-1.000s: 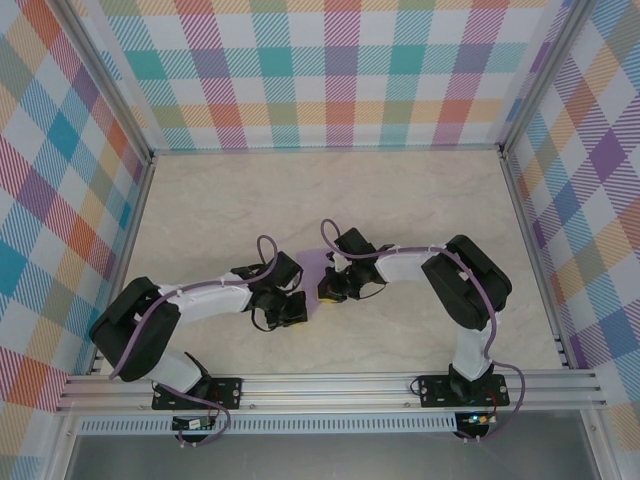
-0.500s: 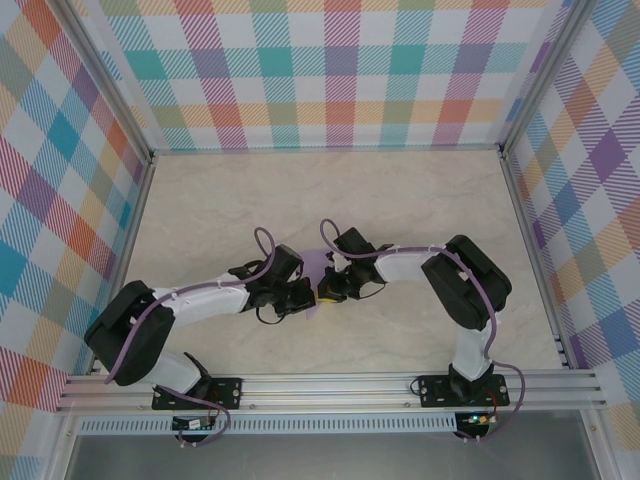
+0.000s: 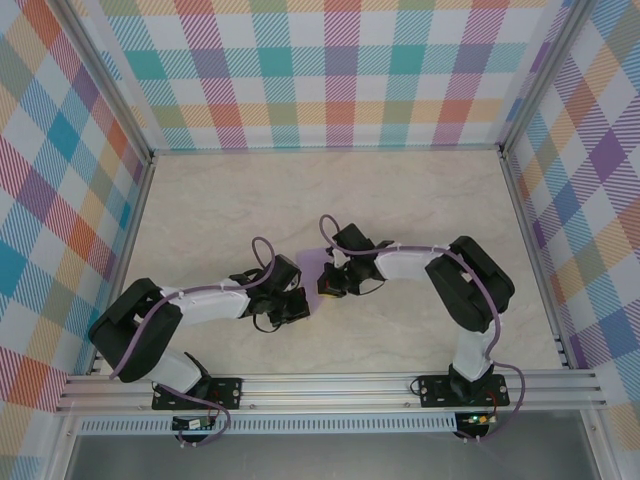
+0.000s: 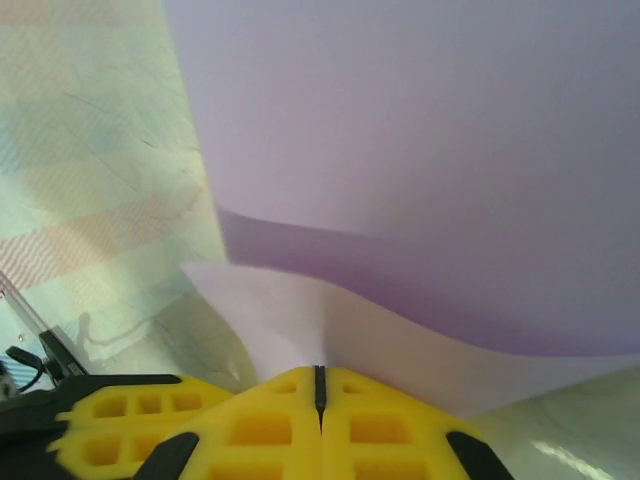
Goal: Fold a paper plane with a square sheet of paper (pick it up from the middle)
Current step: Third fold the triangle at the center of the table.
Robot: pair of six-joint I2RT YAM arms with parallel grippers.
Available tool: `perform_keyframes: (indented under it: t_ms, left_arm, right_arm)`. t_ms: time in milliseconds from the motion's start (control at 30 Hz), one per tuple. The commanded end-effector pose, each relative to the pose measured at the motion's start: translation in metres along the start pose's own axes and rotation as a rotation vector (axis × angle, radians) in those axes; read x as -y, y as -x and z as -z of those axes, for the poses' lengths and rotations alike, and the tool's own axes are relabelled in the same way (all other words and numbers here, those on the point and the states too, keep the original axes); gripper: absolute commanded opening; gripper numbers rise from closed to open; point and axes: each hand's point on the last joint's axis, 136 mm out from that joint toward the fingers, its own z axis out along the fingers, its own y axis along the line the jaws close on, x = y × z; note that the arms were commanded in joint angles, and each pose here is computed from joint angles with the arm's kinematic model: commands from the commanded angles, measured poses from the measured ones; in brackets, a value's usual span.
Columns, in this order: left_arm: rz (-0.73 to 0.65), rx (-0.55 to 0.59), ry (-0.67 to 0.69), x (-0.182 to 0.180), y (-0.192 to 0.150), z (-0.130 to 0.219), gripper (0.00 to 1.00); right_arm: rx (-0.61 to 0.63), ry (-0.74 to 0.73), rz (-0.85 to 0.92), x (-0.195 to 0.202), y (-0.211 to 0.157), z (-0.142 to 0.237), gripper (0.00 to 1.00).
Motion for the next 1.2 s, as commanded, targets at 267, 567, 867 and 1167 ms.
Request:
perform_keyframes:
  t_ms: [267,567,867,1167]
  left_arm:
    - [-0.095,0.103,-0.059,0.039,0.031,0.040,0.21]
    - [-0.141,0.077,-0.073,0.041,0.046,0.033,0.44]
    - [-0.209,0.088,-0.018,0.041,0.063,0.021,0.31]
    - [-0.201,0.117,0.053,0.023,0.071,0.015,0.07]
  right_arm:
    - [0.113,-0.031,0.029,-0.015,0.022,0.037,0.11]
    - [0.099,-0.041,0.018,-0.010,0.018,0.035,0.13]
    - [0.095,-0.045,0.017,-0.009,0.015,0.036,0.14]
    - [0.034,-0.016,0.052,-0.006,0.005,0.024,0.10]
